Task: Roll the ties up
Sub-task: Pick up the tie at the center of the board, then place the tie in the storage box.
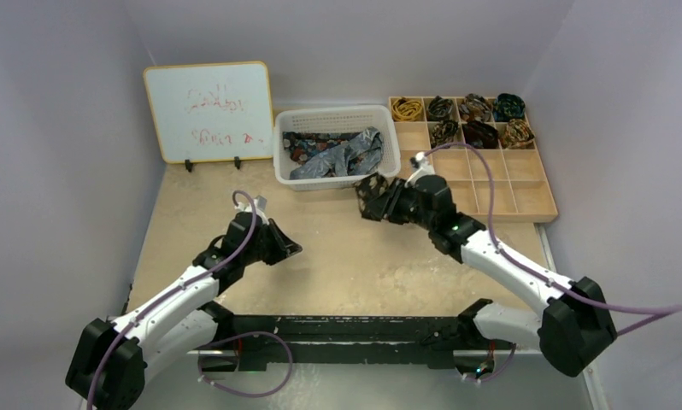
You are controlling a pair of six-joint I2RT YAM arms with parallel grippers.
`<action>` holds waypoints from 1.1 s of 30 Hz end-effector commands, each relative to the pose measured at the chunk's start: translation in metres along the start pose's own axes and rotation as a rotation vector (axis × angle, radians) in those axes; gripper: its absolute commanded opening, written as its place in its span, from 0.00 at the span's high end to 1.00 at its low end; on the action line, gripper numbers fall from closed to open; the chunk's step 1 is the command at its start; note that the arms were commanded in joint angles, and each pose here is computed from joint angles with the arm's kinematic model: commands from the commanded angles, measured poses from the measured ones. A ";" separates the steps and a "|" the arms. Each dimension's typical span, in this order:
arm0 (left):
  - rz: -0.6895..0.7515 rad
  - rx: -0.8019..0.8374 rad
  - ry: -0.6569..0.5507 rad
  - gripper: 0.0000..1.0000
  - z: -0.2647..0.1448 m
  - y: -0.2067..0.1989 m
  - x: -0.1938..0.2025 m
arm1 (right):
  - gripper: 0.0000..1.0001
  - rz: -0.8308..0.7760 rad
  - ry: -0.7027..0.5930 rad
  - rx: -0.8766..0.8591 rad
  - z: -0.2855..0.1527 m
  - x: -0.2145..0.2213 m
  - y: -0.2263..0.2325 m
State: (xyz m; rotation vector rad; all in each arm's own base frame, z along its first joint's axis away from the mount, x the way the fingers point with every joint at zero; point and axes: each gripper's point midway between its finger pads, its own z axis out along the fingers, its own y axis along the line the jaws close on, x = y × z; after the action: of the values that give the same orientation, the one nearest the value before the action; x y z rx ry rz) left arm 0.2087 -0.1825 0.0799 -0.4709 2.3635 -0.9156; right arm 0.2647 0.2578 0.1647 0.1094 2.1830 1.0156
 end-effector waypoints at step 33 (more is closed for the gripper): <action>0.166 0.024 -0.036 0.99 -0.022 -0.024 -0.020 | 0.70 0.045 -0.325 0.550 0.045 -0.225 -0.144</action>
State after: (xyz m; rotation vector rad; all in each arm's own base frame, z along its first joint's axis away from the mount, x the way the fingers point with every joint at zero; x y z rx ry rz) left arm 0.2041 -0.1805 0.0955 -0.3174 2.3735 -0.8809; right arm 0.4605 0.1136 0.1550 0.5183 2.1679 0.4000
